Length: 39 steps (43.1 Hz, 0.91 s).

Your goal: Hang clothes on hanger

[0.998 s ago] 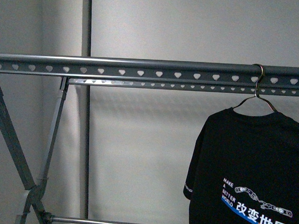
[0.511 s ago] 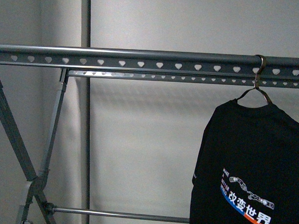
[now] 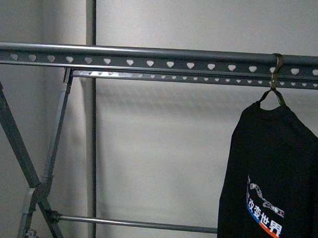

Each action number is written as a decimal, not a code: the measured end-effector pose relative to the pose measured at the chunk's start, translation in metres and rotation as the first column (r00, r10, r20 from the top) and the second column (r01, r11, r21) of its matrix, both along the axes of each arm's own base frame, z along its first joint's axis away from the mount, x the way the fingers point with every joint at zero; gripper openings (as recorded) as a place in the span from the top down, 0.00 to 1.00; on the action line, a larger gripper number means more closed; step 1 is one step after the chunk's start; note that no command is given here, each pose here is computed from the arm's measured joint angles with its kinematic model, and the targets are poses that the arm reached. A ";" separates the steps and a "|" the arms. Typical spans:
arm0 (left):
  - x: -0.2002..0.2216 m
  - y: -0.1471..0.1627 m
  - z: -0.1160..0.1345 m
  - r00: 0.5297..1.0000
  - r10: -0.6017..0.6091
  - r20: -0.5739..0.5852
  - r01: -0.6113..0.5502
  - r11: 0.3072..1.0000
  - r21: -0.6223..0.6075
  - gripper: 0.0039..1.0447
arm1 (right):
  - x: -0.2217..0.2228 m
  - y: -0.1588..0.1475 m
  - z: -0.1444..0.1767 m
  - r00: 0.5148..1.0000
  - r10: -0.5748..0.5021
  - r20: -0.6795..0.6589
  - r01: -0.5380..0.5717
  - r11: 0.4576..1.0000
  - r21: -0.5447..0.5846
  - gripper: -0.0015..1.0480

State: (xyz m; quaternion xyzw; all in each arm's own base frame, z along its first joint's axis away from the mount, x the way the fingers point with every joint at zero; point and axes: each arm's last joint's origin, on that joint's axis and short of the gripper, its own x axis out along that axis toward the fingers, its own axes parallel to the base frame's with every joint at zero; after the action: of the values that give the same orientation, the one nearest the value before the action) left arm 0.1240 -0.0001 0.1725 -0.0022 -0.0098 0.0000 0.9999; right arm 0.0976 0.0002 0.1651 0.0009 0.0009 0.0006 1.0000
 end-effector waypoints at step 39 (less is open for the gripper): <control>-0.027 0.000 -0.003 1.000 0.000 -0.003 0.000 1.000 0.000 0.97 | 0.000 0.000 0.000 1.000 0.000 0.000 0.000 1.000 0.000 0.98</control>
State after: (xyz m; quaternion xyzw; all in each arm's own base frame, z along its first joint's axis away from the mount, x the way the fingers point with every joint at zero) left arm 0.0969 -0.0001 0.1696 -0.0020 -0.0083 -0.0002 1.0000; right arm 0.0976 0.0002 0.1651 0.0007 0.0009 0.0006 1.0000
